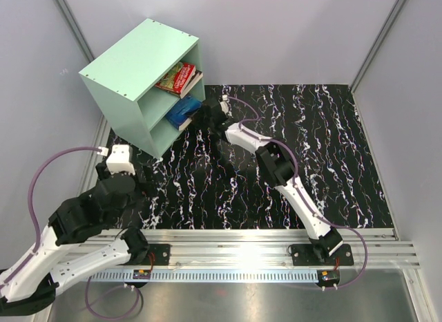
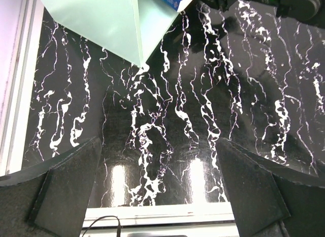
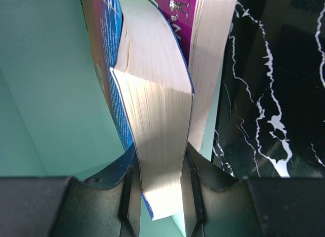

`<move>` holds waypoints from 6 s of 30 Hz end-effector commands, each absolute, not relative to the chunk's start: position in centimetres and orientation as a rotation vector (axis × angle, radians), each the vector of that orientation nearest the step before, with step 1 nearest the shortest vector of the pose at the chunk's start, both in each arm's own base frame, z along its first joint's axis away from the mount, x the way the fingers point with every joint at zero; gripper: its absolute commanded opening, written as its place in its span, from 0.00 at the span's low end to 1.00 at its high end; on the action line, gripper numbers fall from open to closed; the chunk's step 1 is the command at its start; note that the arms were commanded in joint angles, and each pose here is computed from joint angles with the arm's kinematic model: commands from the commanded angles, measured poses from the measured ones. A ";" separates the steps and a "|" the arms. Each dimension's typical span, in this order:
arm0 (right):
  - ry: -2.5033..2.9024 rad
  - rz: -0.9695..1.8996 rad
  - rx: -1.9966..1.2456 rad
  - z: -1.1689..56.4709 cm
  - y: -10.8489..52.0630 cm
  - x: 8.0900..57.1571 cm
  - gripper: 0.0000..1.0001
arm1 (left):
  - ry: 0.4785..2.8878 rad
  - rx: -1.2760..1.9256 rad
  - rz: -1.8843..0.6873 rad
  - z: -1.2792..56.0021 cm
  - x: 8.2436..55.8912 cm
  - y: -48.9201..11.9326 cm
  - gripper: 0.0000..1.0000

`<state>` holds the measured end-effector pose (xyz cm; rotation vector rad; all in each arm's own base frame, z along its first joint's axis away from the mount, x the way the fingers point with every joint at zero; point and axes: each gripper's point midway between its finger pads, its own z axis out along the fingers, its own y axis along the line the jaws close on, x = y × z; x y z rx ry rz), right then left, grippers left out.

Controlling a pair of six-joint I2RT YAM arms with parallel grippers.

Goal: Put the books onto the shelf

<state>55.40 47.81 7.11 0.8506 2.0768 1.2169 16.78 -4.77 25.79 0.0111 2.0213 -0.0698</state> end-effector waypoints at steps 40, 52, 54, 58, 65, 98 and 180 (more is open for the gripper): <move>2.085 1.379 0.749 10.9 48.3 49.5 0.00 | 1.932 -0.026 -0.137 26.8 16.8 -4.3 0.99; 2.154 1.440 0.694 9.6 52.0 47.8 0.00 | 1.921 -0.025 -0.153 26.9 16.7 -4.3 0.99; 2.162 1.446 0.687 9.4 52.6 47.5 0.00 | 1.922 -0.025 -0.153 26.9 16.7 -4.3 0.99; 2.169 1.450 0.702 8.7 52.7 47.6 0.00 | 1.918 -0.027 -0.156 26.9 16.6 -4.2 0.99; 2.157 1.486 0.650 10.3 53.6 46.5 0.00 | 1.917 -0.026 -0.159 26.9 16.6 -4.2 0.99; 2.106 1.441 0.743 8.0 52.9 53.0 0.00 | 1.908 -0.026 -0.171 27.0 16.5 -4.2 0.99; 1.688 0.991 0.051 29.5 16.7 16.4 1.00 | 1.931 -0.042 -0.049 29.7 25.2 -12.0 0.99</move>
